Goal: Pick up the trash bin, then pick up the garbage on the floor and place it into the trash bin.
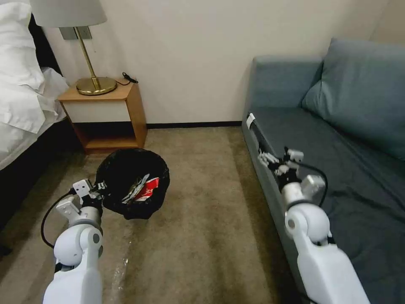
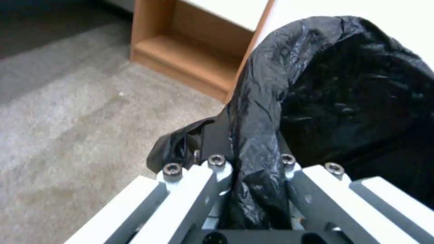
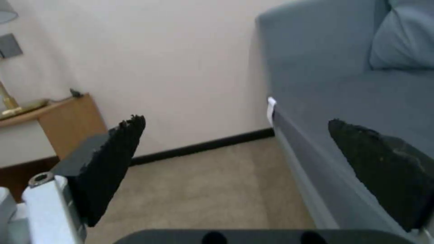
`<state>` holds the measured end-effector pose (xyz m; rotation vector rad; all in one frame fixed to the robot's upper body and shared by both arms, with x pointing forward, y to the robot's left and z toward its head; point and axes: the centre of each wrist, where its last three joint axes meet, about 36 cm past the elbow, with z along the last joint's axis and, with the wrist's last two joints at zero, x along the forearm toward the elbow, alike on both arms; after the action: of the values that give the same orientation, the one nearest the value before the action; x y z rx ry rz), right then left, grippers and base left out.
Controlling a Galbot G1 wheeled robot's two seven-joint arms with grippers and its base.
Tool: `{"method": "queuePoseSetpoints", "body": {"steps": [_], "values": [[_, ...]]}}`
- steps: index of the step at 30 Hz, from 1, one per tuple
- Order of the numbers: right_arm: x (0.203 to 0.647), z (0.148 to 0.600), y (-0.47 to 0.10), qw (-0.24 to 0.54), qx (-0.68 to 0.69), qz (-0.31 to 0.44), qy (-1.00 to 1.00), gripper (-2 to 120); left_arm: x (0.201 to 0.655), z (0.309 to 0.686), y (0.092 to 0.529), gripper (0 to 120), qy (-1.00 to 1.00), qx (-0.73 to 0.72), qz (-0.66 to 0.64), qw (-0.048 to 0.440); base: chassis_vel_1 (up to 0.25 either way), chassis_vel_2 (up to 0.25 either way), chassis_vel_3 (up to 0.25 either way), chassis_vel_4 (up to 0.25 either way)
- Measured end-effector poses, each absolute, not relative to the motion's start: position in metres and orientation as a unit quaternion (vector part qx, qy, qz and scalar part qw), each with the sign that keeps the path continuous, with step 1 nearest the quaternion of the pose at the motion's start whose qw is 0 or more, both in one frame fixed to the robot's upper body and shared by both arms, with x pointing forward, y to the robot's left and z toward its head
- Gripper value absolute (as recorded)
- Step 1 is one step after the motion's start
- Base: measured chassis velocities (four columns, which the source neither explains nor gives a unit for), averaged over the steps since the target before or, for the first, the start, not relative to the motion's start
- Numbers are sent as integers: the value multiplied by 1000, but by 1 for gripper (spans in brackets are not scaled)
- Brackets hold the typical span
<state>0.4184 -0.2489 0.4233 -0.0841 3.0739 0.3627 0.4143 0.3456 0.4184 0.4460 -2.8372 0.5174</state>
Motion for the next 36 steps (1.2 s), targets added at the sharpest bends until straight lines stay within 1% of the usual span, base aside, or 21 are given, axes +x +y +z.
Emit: {"method": "queuePoseSetpoints", "body": {"steps": [1, 3, 7, 10, 11, 13, 14, 15, 18, 22, 23, 29, 32, 36], "values": [[418, 423, -249, 23, -27, 117, 992, 100, 414, 418, 346, 4, -966, 152, 176, 111, 0, 0, 0, 0], [417, 417, -247, 23, -32, 109, 993, 100, 428, 410, 352, 4, -959, 172, 191, 122, 0, 0, 0, 0], [417, 414, -246, 23, -37, 104, 994, 100, 435, 404, 355, 4, -954, 185, 201, 125, 0, 0, 0, 0], [416, 411, -245, 23, -43, 95, 994, 100, 449, 396, 358, 4, -945, 205, 220, 127, 0, 0, 0, 0], [415, 409, -245, 23, -47, 90, 995, 100, 462, 391, 361, 4, -937, 220, 239, 128, 0, 0, 0, 0], [415, 408, -245, 24, -48, 90, 995, 100, 465, 390, 362, 4, -935, 223, 244, 129, 0, 0, 0, 0], [413, 407, -245, 23, -53, 87, 995, 100, 483, 384, 365, 4, -924, 239, 266, 132, 0, 0, 0, 0], [413, 407, -245, 23, -53, 87, 995, 100, 483, 384, 365, 4, -924, 239, 266, 132, 0, 0, 0, 0], [409, 403, -245, 23, -61, 79, 995, 100, 512, 381, 367, 4, -911, 256, 293, 139, 0, 0, 0, 0], [406, 400, -246, 23, -64, 76, 995, 100, 528, 376, 369, 4, -904, 265, 301, 146, 0, 0, 0, 0], [403, 397, -247, 24, -67, 74, 995, 100, 540, 371, 370, 4, -897, 273, 311, 157, 0, 0, 0, 0], [396, 390, -248, 26, -77, 65, 995, 100, 551, 362, 370, 4, -887, 287, 319, 169, 0, 0, 0, 0], [394, 389, -250, 29, -84, 62, 994, 100, 552, 354, 372, 4, -884, 296, 318, 175, 0, 0, 0, 0], [395, 389, -251, 31, -86, 61, 994, 100, 551, 353, 374, 4, -883, 297, 318, 176, 0, 0, 0, 0]]}}
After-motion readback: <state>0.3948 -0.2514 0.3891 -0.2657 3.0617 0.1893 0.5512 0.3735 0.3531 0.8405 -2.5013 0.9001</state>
